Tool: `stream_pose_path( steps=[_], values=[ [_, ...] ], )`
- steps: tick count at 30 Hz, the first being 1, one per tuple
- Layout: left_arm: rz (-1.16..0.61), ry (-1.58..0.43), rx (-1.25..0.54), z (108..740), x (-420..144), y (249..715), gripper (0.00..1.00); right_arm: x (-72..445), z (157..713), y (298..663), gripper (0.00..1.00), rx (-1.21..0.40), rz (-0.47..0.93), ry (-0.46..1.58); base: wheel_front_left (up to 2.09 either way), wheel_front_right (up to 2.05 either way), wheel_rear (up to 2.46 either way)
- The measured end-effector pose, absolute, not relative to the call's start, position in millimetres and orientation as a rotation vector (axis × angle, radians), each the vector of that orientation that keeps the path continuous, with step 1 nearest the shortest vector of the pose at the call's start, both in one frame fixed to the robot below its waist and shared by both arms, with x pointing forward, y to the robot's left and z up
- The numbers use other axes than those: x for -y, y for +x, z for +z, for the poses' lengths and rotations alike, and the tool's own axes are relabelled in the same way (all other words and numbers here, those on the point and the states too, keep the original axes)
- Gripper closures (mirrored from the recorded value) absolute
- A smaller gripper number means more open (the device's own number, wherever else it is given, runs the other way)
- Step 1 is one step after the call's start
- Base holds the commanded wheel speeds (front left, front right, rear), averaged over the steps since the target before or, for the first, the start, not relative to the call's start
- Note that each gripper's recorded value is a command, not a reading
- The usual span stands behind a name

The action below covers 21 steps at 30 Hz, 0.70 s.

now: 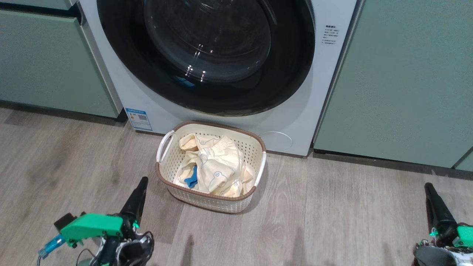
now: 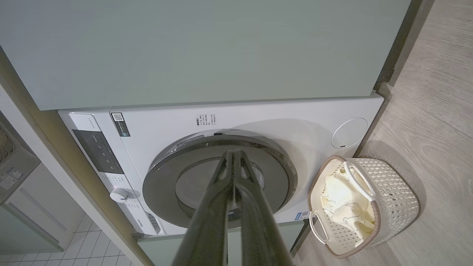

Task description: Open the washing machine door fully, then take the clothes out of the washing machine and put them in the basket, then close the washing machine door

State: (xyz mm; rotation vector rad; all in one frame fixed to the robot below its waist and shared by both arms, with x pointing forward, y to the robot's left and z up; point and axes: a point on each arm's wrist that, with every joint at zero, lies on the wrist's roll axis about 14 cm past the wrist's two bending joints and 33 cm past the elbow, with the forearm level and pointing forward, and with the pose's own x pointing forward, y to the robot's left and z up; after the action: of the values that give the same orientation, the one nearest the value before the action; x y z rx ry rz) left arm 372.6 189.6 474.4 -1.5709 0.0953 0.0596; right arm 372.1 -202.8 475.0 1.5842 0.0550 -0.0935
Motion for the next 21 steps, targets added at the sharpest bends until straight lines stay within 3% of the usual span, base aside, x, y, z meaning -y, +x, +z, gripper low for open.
stream_pose_path(
  steps=[21],
  values=[
    [0.060, -1.571, -0.095, 474.4, -189.7, 372.6, 1.00, 202.8, 475.0, 372.1, 1.00, -0.055, -0.094, 1.584, 0.00, 0.00, 0.00]
  ],
)
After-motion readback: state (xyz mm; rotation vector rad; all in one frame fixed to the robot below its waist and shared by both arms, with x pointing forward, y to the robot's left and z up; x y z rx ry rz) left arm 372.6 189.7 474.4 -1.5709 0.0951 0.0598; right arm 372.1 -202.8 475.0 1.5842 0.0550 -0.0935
